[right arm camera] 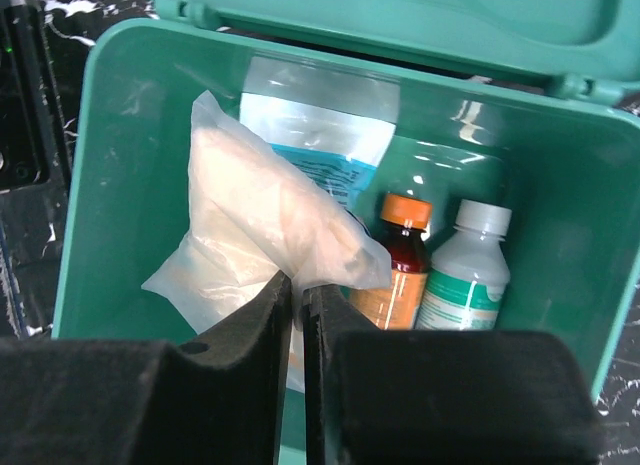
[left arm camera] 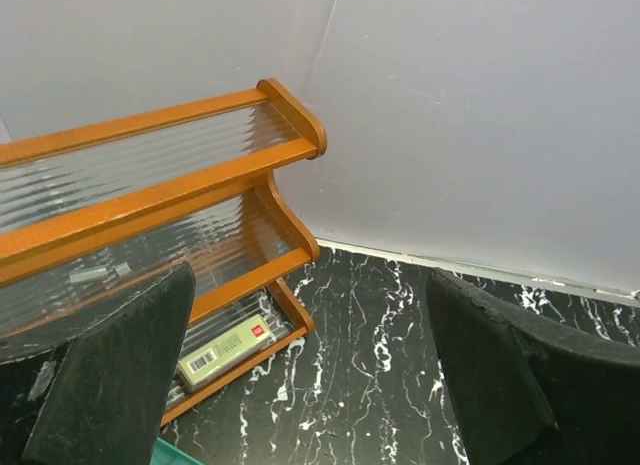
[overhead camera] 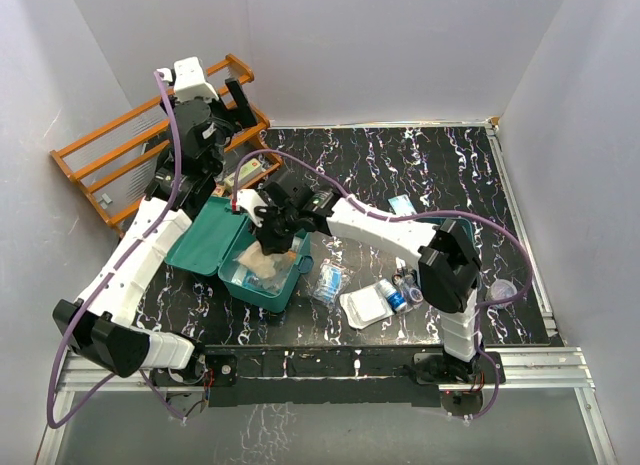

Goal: Organize the medicine kit

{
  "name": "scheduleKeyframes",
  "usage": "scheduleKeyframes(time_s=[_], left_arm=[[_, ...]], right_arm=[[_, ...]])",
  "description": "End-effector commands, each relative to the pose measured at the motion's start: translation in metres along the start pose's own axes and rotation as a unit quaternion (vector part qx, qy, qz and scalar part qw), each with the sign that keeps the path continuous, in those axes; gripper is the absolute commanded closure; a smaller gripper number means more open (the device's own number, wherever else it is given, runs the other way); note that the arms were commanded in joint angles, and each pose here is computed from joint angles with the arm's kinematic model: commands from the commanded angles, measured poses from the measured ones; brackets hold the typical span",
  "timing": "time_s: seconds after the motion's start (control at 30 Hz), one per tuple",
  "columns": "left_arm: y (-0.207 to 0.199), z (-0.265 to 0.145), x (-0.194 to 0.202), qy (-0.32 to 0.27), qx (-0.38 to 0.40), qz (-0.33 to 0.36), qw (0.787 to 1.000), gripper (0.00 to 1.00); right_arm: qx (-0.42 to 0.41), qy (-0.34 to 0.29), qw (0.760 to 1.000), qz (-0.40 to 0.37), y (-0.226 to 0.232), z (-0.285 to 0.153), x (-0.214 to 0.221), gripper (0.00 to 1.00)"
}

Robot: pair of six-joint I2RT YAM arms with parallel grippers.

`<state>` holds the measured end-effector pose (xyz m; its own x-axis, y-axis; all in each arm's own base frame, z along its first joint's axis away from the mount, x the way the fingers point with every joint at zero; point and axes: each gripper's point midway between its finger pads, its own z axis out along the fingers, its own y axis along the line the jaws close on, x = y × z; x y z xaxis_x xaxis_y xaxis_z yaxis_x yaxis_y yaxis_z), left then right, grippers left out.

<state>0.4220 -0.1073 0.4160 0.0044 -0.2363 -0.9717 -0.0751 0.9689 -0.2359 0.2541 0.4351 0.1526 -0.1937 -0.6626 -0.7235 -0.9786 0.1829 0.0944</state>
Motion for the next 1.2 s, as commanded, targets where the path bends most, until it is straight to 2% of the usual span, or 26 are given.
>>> scheduleKeyframes(time_s=[0.0,0.13,0.53,0.73,0.87,1.03,1.17], left_arm=[[0.0,-0.007,-0.052,-0.063,0.006,0.036,0.997,0.02],[0.01,-0.012,-0.074,-0.089,-0.019,0.066,0.994,0.02],[0.008,-0.02,-0.076,-0.09,-0.004,0.06,0.994,0.02],[0.007,-0.021,-0.078,-0.087,-0.001,0.053,0.995,0.02],[0.008,-0.023,-0.079,-0.088,-0.001,0.047,0.995,0.02],[0.007,-0.025,-0.08,-0.089,0.001,0.044,0.995,0.02],[0.007,-0.027,-0.083,-0.09,0.005,0.04,0.995,0.02]], right_arm=[[-0.046,-0.03,0.998,-0.04,0.014,0.002,-0.025,0.91],[-0.059,-0.016,0.997,-0.053,0.024,0.015,-0.019,0.9],[-0.019,0.027,0.995,-0.094,0.018,0.039,-0.008,0.91],[-0.013,0.04,0.995,-0.091,0.016,0.042,-0.001,0.83],[-0.017,0.034,0.996,-0.078,0.02,0.04,-0.004,0.71],[0.016,0.005,0.999,-0.048,0.013,0.029,-0.028,0.68],[0.057,-0.053,0.997,-0.009,0.0,0.01,-0.067,0.62]])
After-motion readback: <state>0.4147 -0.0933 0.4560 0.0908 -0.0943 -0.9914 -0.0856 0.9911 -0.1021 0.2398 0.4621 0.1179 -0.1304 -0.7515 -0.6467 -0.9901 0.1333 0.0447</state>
